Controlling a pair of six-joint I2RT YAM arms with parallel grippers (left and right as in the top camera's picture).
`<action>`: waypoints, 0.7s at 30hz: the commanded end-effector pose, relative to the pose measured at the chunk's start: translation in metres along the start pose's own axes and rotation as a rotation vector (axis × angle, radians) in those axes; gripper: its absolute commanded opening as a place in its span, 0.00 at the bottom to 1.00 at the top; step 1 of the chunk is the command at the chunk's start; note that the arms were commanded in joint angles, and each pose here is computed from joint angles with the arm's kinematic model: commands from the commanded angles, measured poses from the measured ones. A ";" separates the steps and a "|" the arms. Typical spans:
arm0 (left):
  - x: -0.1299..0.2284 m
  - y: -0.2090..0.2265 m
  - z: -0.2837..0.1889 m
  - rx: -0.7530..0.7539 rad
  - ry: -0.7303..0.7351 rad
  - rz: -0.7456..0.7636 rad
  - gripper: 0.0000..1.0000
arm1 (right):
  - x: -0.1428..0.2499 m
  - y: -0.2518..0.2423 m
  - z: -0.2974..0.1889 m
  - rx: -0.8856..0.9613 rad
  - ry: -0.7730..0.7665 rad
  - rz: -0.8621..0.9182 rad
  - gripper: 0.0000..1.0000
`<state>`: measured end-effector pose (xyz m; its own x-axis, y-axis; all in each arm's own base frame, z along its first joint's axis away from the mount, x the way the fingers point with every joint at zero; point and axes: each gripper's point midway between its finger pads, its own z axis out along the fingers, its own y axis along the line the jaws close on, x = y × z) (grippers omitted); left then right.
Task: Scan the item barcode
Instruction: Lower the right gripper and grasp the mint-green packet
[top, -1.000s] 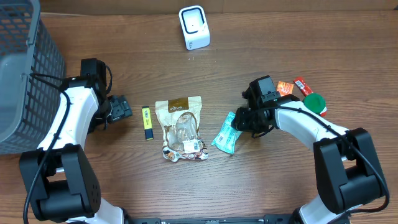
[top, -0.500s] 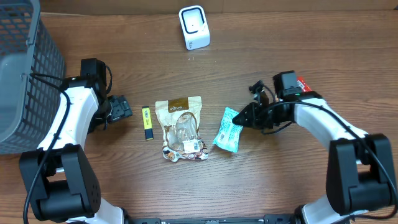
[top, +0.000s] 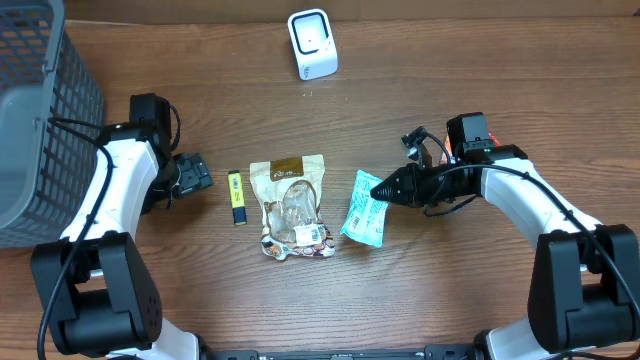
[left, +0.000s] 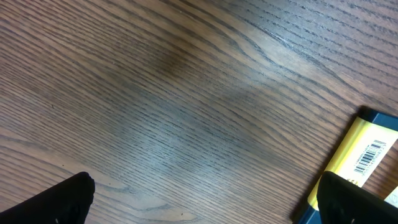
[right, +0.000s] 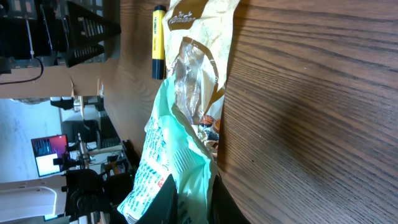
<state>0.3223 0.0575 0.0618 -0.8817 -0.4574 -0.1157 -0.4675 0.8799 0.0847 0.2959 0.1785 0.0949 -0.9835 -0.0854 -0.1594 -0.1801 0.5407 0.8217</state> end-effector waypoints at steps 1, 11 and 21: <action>0.002 0.001 0.002 -0.012 0.005 0.014 1.00 | -0.010 0.017 -0.008 -0.040 -0.029 -0.055 0.04; 0.002 0.001 0.002 -0.012 0.005 0.014 1.00 | -0.008 0.017 -0.008 -0.039 -0.023 -0.046 0.04; 0.002 0.001 0.002 -0.012 0.005 0.014 1.00 | 0.023 0.016 -0.002 0.062 0.080 -0.020 0.04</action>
<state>0.3223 0.0575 0.0618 -0.8817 -0.4574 -0.1157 -0.4675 0.8799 0.0847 0.2704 0.1771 0.0879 -0.9921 -0.1169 -0.0452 -0.1051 0.5788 0.8086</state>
